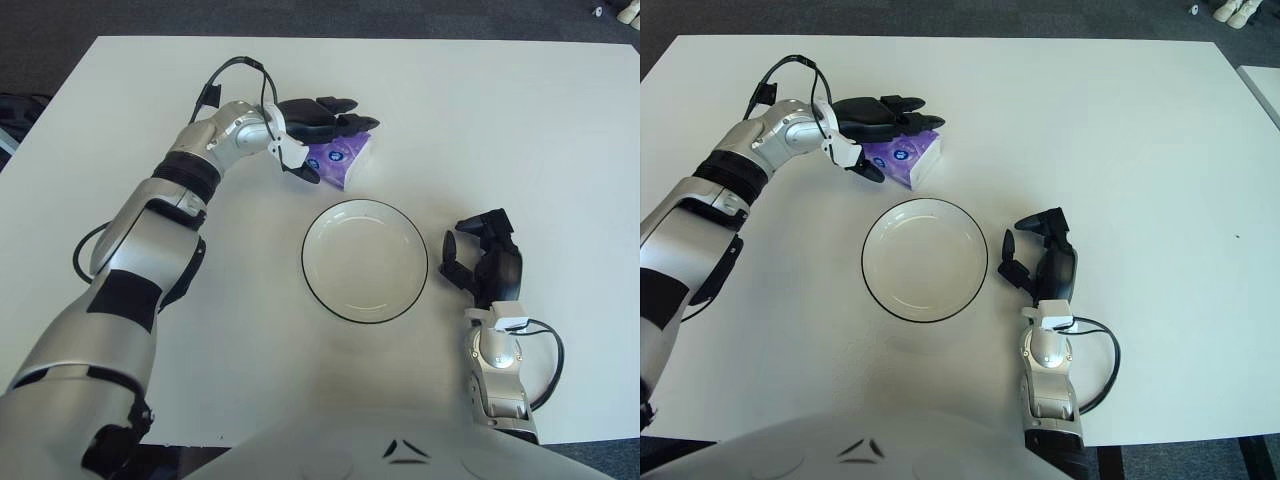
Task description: Put the tissue paper into the plate.
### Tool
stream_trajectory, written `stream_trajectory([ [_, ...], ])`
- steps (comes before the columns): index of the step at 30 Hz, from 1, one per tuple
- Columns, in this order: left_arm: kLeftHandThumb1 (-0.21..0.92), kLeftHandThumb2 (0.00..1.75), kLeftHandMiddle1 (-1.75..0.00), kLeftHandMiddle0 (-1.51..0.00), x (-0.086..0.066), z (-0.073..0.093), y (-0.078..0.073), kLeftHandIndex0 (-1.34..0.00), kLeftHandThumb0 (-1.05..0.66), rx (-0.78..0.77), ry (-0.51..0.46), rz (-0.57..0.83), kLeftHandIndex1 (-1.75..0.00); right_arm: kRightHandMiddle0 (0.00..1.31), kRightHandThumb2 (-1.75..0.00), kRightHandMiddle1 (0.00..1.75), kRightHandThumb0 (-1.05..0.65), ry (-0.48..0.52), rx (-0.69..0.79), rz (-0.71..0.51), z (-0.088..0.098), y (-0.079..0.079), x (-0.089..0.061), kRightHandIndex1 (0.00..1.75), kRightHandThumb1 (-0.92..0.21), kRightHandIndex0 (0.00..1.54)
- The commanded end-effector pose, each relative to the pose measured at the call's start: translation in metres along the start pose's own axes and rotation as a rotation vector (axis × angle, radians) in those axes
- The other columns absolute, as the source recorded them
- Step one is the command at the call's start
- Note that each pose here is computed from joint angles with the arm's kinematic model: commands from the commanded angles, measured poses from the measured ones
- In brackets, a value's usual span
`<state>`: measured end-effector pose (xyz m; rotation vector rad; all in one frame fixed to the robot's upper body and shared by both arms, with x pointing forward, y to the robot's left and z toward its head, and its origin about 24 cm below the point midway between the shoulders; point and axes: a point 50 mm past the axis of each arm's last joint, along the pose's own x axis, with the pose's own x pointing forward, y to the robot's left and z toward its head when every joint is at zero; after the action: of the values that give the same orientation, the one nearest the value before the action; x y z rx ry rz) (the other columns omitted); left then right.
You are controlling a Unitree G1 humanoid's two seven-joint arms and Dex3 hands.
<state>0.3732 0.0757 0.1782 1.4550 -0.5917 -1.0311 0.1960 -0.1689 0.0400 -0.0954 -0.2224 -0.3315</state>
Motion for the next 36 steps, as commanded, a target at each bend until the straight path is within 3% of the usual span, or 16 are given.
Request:
stream_trajectory([
  [1,0.39,0.84,0.0,0.0,0.005,0.003,0.005,0.0,-0.95,-0.005,-0.011,-0.022,0.0,0.45,-1.07,1.75,-0.42,0.186,-0.039,-0.002,-0.029,-0.004,-0.018,1.5,-0.52,0.53],
  [18,0.39,0.82,0.0,0.0,0.024,0.011,-0.007,0.0,-0.92,-0.073,-0.01,-0.117,0.0,0.47,-1.1,1.75,-0.42,0.169,-0.04,-0.013,-0.025,-0.003,-0.02,1.55,-0.5,0.53],
  [24,0.39,0.82,0.0,0.0,0.036,0.011,-0.028,0.0,-0.91,-0.111,0.045,-0.165,0.0,0.46,-1.09,1.75,-0.42,0.169,-0.042,-0.017,-0.024,-0.005,-0.022,1.55,-0.5,0.53],
  [33,0.43,0.82,0.0,0.0,0.04,0.007,-0.051,0.0,-0.94,-0.132,0.107,-0.18,0.0,0.47,-1.1,1.75,-0.42,0.16,-0.036,-0.018,-0.022,-0.006,-0.024,1.58,-0.5,0.51],
  [36,0.45,0.8,0.0,0.0,0.042,0.006,-0.065,0.0,-0.96,-0.128,0.154,-0.175,0.0,0.47,-1.1,1.75,-0.42,0.152,-0.032,-0.017,-0.021,-0.007,-0.024,1.58,-0.5,0.51],
])
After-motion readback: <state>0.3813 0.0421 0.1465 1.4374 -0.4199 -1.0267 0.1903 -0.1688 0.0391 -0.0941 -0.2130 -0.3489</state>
